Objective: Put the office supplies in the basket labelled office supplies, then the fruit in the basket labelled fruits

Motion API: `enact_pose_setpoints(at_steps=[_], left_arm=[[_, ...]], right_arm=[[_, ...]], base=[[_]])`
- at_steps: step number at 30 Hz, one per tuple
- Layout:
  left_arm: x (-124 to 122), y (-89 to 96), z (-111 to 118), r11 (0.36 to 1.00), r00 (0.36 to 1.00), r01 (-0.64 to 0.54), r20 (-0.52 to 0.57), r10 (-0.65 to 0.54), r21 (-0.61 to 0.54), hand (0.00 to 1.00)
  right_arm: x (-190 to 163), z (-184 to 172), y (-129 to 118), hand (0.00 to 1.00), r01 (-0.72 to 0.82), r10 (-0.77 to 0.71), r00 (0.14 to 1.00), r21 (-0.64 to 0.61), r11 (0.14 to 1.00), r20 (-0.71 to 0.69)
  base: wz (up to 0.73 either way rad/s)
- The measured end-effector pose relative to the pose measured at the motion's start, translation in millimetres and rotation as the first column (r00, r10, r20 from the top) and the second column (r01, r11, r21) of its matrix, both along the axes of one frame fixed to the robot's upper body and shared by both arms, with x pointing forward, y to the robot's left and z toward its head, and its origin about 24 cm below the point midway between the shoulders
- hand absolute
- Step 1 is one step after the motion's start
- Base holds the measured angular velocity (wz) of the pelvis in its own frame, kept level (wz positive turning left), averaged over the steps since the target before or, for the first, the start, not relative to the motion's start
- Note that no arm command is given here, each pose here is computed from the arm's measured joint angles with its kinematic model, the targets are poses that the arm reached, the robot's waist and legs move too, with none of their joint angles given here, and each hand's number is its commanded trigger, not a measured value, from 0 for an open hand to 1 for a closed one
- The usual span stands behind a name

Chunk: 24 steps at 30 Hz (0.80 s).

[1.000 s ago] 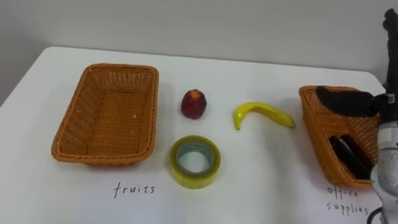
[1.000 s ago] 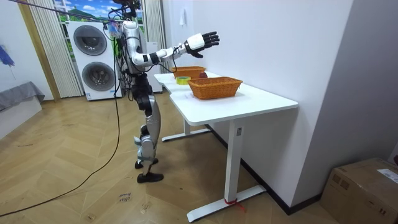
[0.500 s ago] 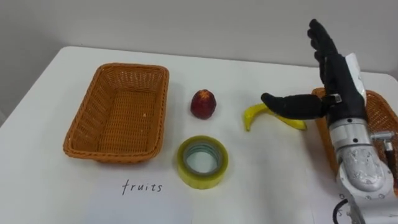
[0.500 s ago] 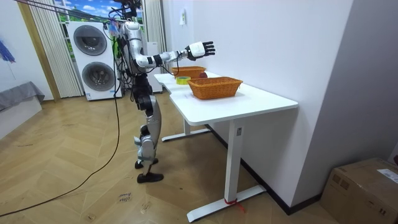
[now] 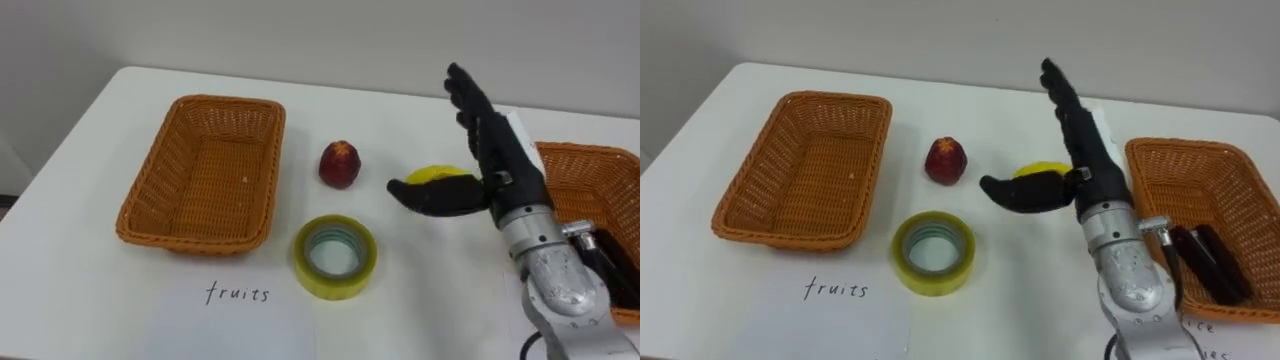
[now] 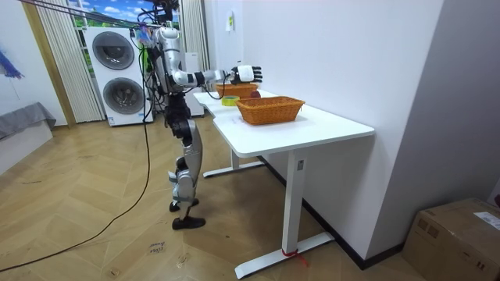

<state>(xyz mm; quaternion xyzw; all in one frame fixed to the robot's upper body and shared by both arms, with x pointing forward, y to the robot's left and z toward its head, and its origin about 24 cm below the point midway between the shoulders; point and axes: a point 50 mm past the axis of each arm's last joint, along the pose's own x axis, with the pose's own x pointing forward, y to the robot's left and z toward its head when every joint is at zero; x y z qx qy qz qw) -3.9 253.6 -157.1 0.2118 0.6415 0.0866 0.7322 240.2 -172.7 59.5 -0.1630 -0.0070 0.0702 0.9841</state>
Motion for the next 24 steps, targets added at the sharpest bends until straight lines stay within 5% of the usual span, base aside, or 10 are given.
enact_pose_setpoints(at_steps=[24], left_arm=[[5.9,-14.2,-4.1,0.997,0.998,0.068,-0.004,-0.068,-0.027,0.00]], right_arm=[[-5.8,-37.3,17.0,0.00,-0.050,0.058,0.984,0.055,0.997,-0.171]], base=[[0.00]])
